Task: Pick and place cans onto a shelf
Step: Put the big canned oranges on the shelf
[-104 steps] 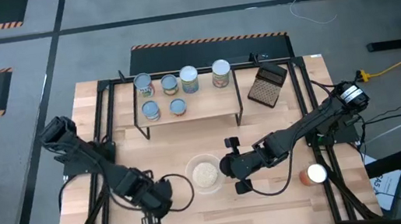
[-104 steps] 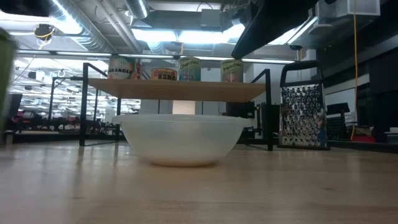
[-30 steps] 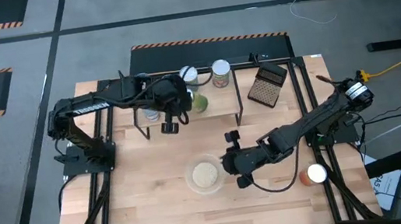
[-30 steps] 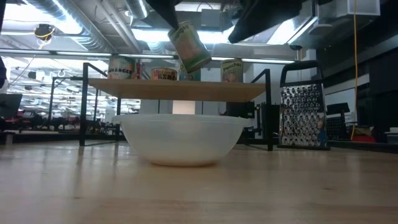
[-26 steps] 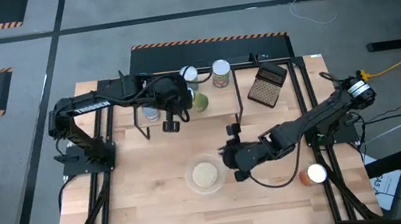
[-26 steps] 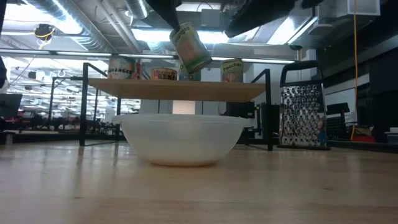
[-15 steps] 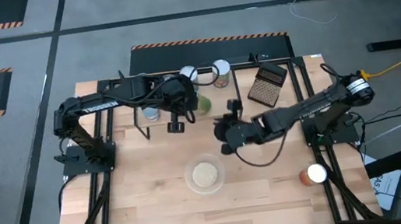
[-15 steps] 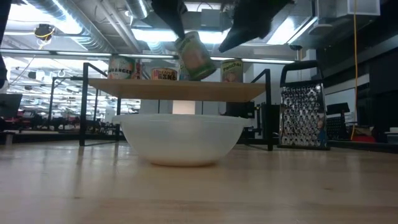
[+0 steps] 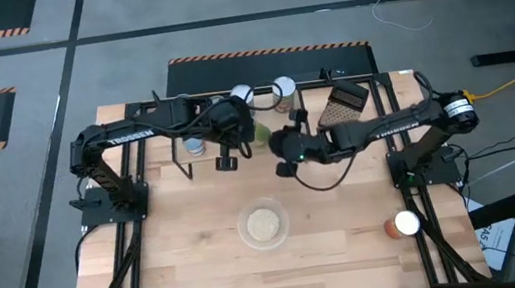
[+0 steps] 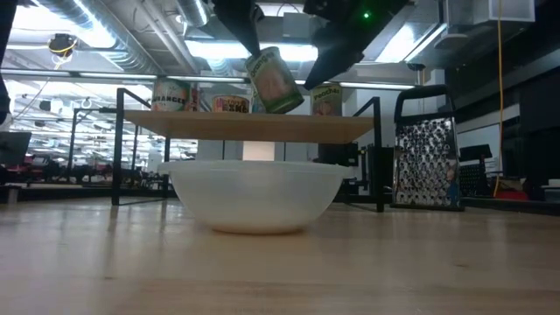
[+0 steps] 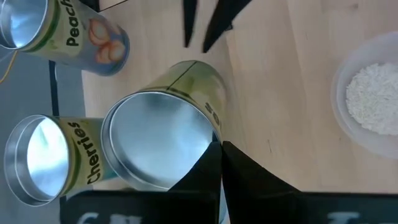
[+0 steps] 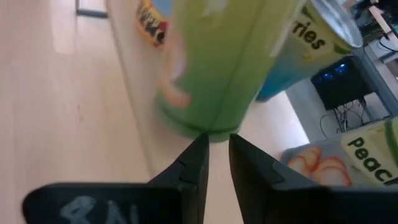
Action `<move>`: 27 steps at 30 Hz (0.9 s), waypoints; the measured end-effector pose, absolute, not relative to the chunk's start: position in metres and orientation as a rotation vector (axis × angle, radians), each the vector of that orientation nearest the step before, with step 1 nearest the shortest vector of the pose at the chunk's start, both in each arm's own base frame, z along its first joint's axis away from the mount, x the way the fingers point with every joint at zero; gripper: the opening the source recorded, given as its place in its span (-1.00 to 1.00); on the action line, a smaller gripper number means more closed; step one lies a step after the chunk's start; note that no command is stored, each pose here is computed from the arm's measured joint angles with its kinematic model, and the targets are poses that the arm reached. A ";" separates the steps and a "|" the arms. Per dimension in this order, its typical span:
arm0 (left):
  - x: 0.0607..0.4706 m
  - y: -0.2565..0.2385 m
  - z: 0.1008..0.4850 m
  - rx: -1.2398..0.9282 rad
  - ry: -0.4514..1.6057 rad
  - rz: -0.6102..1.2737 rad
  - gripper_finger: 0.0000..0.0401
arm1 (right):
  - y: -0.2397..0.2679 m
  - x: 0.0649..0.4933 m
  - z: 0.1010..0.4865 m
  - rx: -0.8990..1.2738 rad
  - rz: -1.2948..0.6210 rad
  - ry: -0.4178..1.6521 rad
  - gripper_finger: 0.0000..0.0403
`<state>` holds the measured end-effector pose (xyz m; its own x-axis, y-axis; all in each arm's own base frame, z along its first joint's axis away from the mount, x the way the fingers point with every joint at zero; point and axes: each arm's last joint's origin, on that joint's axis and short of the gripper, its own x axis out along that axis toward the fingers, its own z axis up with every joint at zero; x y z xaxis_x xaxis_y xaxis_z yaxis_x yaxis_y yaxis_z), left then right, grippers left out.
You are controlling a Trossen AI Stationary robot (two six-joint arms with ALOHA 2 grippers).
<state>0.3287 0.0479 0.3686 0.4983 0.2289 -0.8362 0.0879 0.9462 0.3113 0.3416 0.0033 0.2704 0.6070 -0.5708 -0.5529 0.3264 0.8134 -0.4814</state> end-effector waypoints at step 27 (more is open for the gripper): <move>0.329 0.048 0.369 0.341 1.045 0.099 -0.95 | -0.026 0.352 0.267 -0.263 -0.506 0.718 -0.67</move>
